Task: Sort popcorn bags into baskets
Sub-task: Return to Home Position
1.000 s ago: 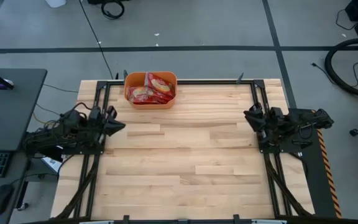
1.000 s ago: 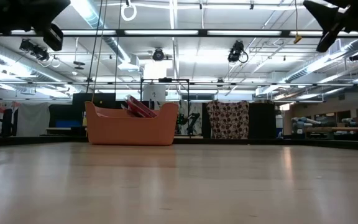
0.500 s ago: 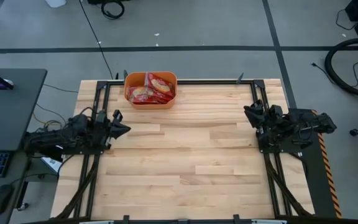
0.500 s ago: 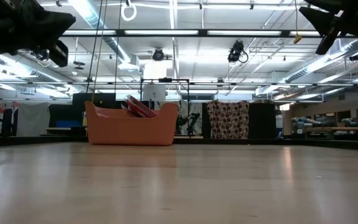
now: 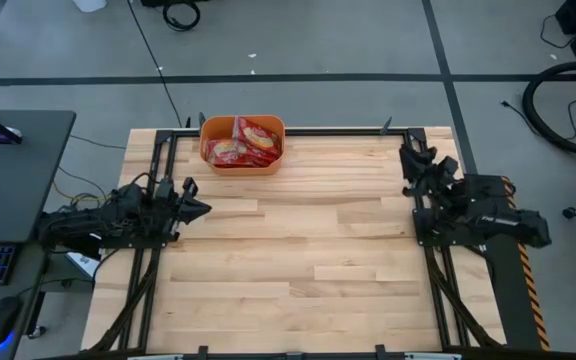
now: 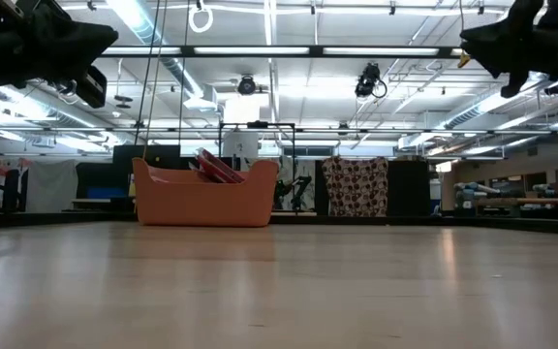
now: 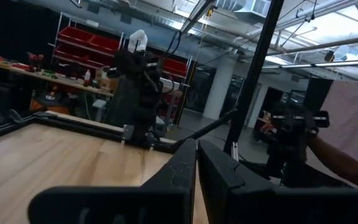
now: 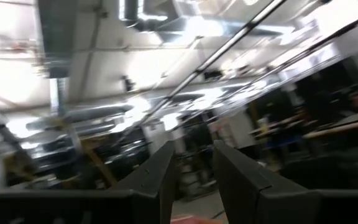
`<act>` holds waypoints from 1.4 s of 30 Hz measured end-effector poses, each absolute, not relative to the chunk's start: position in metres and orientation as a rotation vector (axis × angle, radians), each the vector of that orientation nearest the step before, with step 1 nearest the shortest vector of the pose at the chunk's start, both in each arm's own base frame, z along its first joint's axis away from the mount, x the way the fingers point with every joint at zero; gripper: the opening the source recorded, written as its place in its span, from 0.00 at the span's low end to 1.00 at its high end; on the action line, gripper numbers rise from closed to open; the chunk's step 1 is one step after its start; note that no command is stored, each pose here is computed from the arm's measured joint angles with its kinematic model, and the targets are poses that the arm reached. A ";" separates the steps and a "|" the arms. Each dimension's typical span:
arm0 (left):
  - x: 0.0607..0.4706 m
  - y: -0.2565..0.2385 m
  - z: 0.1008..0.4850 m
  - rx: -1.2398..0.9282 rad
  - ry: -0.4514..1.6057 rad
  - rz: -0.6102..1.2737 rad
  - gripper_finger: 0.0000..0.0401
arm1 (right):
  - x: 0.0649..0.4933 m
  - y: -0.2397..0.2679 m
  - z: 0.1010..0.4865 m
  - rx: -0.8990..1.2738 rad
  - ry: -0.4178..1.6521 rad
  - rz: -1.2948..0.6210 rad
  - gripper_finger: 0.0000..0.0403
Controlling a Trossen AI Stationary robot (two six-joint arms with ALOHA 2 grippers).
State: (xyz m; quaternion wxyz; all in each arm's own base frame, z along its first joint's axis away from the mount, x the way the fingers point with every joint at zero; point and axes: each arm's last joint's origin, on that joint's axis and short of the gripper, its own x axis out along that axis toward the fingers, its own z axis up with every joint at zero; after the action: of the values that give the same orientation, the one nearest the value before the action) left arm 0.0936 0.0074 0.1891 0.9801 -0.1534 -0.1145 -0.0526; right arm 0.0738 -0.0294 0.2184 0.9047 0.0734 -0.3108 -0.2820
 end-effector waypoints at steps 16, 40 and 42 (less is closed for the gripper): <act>0.094 -0.002 0.189 -0.321 -0.216 -0.200 0.06 | 0.070 -0.037 0.218 0.117 -0.652 -0.689 0.28; 0.094 0.001 0.189 -0.317 -0.219 -0.170 0.06 | 0.089 -0.044 0.168 0.098 -0.062 -0.736 0.28; 0.094 0.001 0.189 -0.318 -0.220 -0.170 0.06 | 0.089 -0.044 0.169 0.098 -0.064 -0.736 0.28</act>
State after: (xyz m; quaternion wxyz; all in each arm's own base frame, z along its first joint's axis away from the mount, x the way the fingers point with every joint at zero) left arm 0.0940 0.0012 0.1887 0.9779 -0.1576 -0.1090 -0.0842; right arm 0.0890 -0.0439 0.1685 0.9314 0.0478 -0.0310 -0.3596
